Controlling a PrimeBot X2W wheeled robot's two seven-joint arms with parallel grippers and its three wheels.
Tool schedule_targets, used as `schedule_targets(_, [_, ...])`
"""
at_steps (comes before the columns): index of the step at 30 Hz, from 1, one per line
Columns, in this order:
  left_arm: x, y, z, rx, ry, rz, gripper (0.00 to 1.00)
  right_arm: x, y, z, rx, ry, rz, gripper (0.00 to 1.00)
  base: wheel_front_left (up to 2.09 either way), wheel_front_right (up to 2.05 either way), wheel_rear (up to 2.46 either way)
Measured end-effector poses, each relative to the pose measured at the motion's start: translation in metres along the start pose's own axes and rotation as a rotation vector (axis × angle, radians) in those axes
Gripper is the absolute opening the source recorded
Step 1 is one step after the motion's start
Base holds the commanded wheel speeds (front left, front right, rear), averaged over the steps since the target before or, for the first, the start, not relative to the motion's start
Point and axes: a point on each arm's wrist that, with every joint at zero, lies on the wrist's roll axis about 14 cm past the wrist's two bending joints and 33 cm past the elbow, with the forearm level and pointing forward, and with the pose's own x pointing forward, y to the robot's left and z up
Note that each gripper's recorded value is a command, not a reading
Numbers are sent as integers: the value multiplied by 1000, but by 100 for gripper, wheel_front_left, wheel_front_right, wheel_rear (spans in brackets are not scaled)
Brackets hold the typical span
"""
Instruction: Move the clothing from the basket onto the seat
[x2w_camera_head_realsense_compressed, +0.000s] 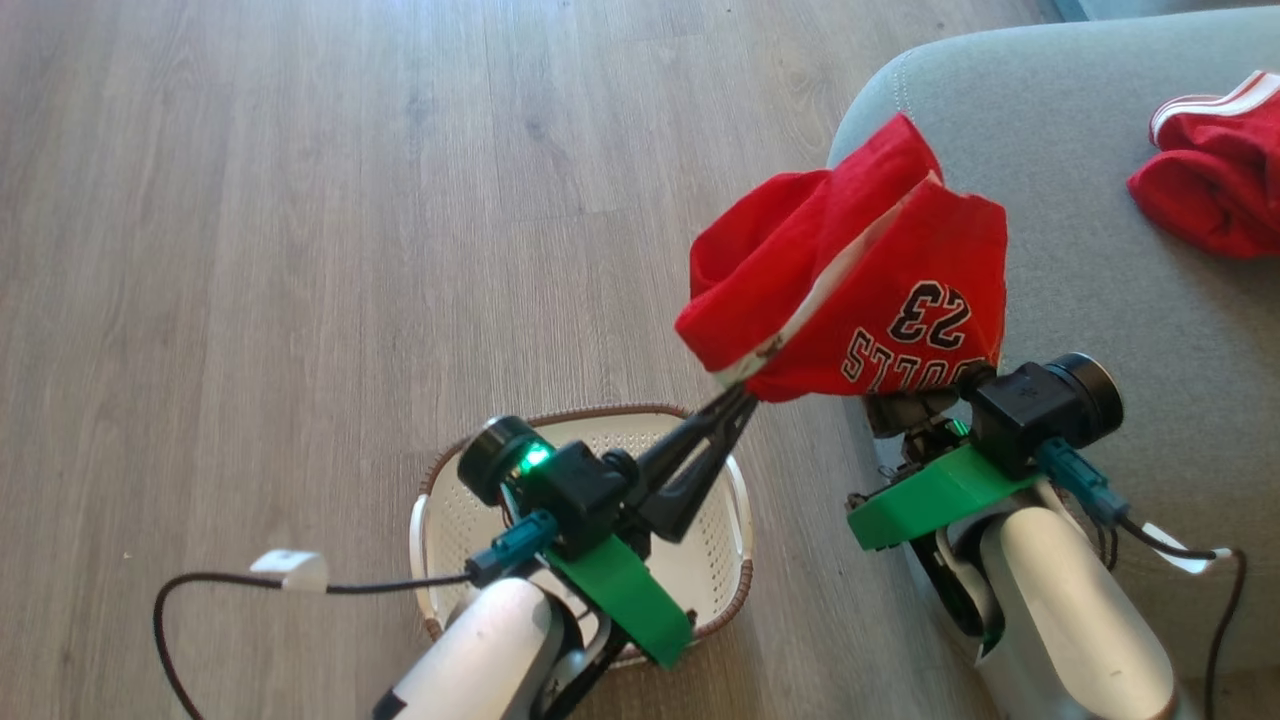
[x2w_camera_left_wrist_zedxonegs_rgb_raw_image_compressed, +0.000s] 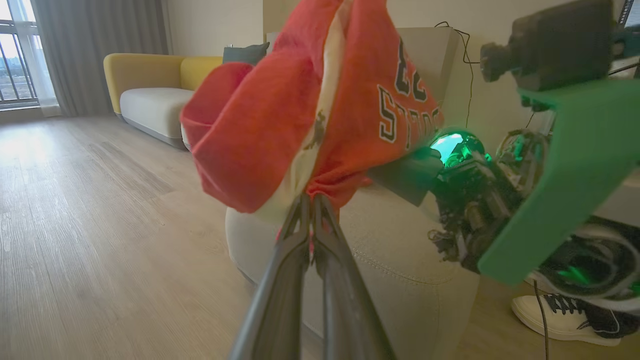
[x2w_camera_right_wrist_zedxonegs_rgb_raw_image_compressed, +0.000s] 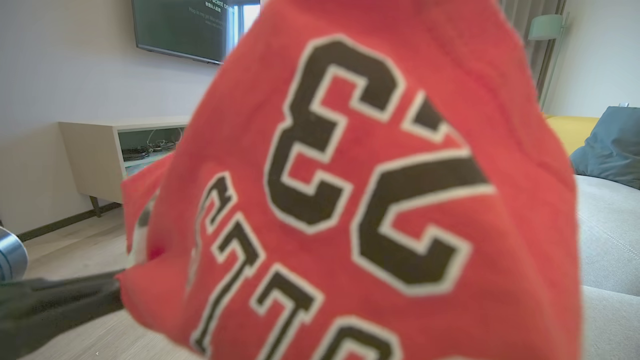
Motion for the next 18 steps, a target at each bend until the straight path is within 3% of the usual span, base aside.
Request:
schedule_targets(1, [-1,-1,-3,-3,7,-1,11,0,0,0,0,-1,-1,0,0,0,0])
schedule_targets(2, [-2,-1,-4,-4,12,-1,40,0,0,1,1,-3,-2,0,0,0,0])
schedule_targets(4, [-2,-2,-4,-3,12,-3,88,0,0,2,3,-7,-4,0,0,0,0])
schedule_targets(5, [-2,-3,-4,-3,12,-8,100,0,0,2,2,-7,-4,0,0,0,0])
schedule_targets(18, [-6,0,-15,11,49,0,100,0,-11,6,-37,-14,-31,0,0,0,0])
